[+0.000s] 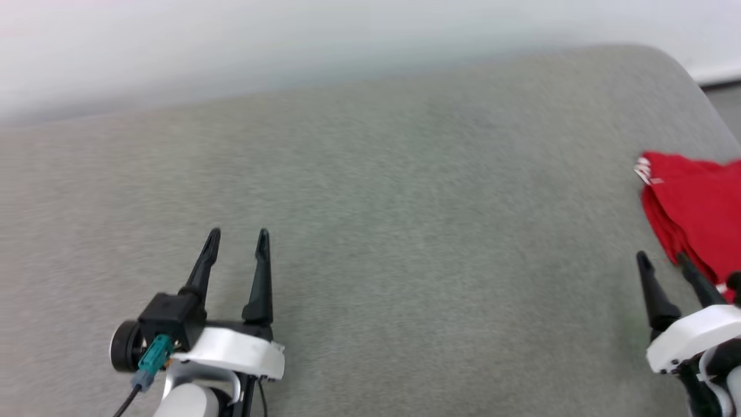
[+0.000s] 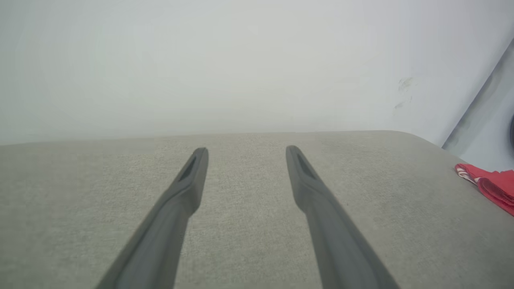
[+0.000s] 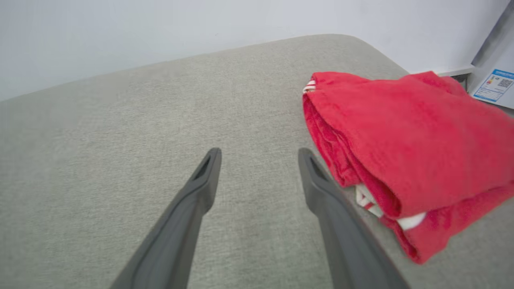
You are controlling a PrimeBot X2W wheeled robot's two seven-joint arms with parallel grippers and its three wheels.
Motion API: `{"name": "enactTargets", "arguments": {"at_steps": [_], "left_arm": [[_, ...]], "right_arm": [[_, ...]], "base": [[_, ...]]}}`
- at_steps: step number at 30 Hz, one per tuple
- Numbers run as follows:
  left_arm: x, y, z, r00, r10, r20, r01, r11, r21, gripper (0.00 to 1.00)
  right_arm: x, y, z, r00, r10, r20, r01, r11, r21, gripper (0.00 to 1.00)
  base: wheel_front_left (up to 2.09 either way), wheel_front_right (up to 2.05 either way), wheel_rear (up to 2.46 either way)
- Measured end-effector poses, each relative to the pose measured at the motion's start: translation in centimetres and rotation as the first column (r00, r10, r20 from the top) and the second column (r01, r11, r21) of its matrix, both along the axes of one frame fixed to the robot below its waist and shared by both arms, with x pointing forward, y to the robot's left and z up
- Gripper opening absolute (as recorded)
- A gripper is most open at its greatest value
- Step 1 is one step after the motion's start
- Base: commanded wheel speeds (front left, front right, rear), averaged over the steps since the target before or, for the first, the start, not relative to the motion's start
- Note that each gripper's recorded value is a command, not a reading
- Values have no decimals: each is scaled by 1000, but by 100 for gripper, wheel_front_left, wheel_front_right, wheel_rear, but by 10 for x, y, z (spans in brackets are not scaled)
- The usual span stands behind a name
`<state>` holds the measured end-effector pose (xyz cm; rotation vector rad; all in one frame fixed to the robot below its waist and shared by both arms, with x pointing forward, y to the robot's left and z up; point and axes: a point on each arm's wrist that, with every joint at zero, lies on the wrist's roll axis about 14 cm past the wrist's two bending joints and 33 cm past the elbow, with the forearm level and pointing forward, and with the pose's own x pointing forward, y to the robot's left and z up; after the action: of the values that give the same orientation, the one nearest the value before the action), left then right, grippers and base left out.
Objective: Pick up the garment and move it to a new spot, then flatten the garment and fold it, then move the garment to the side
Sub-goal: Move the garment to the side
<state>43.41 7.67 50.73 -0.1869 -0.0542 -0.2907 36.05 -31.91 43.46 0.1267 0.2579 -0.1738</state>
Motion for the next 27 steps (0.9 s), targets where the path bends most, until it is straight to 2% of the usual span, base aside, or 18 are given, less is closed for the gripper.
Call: {"name": "enactTargets", "arguments": {"at_steps": [7,12,19,27], "left_arm": [[-30,55,6,989,148,5,-148,988,37,100],[-53,91,8,971,237,7,-237,970,58,100],[-76,106,3,963,269,-6,-268,961,68,100],[-82,102,-2,966,259,-24,-257,965,60,100]], "right_arm": [[19,73,39,976,148,157,-152,988,14,100],[12,114,69,944,224,241,-229,973,-8,100],[-9,135,105,911,256,324,-254,966,-49,100],[-19,138,117,908,264,325,-253,965,-75,100]], "base": [[0,0,0],[0,0,0],[0,0,0],[0,0,0]]}}
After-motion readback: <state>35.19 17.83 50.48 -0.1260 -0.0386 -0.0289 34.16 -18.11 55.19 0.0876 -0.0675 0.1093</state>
